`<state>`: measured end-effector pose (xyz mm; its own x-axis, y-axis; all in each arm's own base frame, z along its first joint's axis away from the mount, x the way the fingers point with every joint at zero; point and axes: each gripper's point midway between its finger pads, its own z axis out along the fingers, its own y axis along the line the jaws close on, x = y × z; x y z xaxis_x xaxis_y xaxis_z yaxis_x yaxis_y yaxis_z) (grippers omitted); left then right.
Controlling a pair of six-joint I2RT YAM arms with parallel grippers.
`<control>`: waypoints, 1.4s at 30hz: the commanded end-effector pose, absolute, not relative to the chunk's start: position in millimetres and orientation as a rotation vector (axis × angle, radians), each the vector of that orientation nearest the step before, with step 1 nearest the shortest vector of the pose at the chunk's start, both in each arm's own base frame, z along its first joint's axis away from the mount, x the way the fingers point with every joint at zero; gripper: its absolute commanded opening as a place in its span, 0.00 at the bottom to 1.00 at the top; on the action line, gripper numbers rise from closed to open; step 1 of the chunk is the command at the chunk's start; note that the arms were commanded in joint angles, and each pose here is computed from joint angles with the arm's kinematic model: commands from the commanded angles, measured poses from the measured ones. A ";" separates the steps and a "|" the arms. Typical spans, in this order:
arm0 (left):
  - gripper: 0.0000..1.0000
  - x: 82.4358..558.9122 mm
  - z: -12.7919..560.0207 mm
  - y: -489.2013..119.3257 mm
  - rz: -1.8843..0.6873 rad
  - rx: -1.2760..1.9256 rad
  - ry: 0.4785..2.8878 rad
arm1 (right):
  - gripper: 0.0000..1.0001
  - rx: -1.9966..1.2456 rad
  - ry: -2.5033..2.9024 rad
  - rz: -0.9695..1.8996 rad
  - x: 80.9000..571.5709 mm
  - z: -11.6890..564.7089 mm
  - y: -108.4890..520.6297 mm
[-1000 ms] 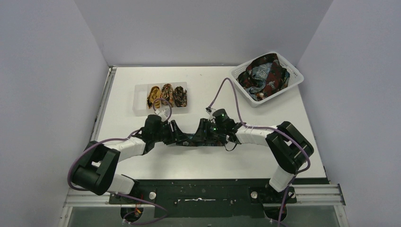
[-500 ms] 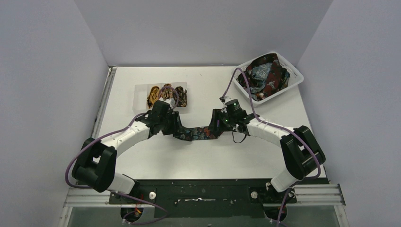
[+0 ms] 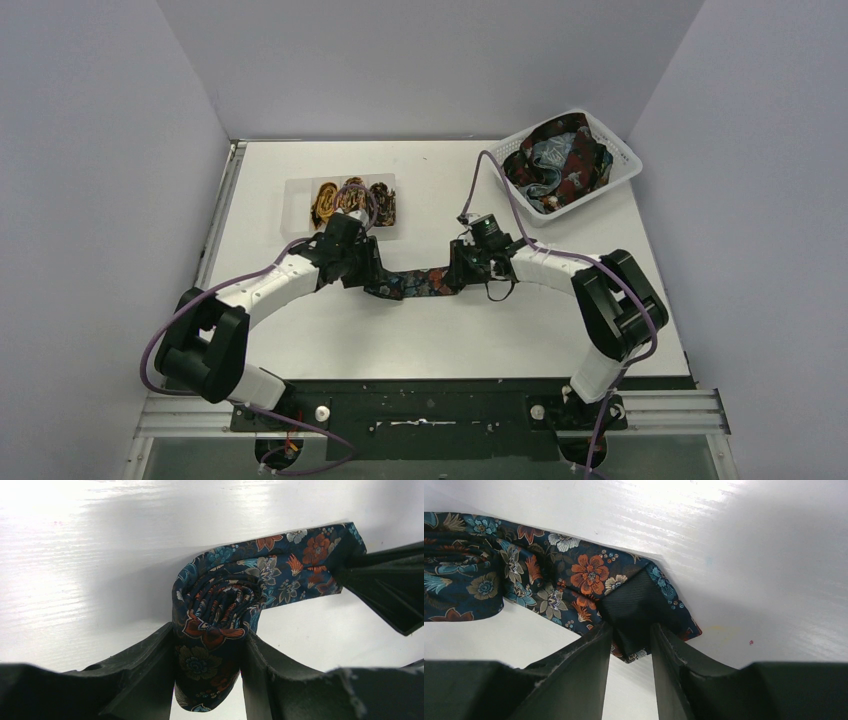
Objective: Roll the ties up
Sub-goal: Roll the tie at the center of the board.
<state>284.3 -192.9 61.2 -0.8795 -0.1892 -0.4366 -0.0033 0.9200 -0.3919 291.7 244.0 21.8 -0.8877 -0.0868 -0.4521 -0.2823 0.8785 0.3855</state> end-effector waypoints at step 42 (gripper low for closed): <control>0.42 303.2 91.3 -177.6 -0.032 0.015 2.532 | 0.39 -0.471 2.626 0.647 240.1 13.9 257.3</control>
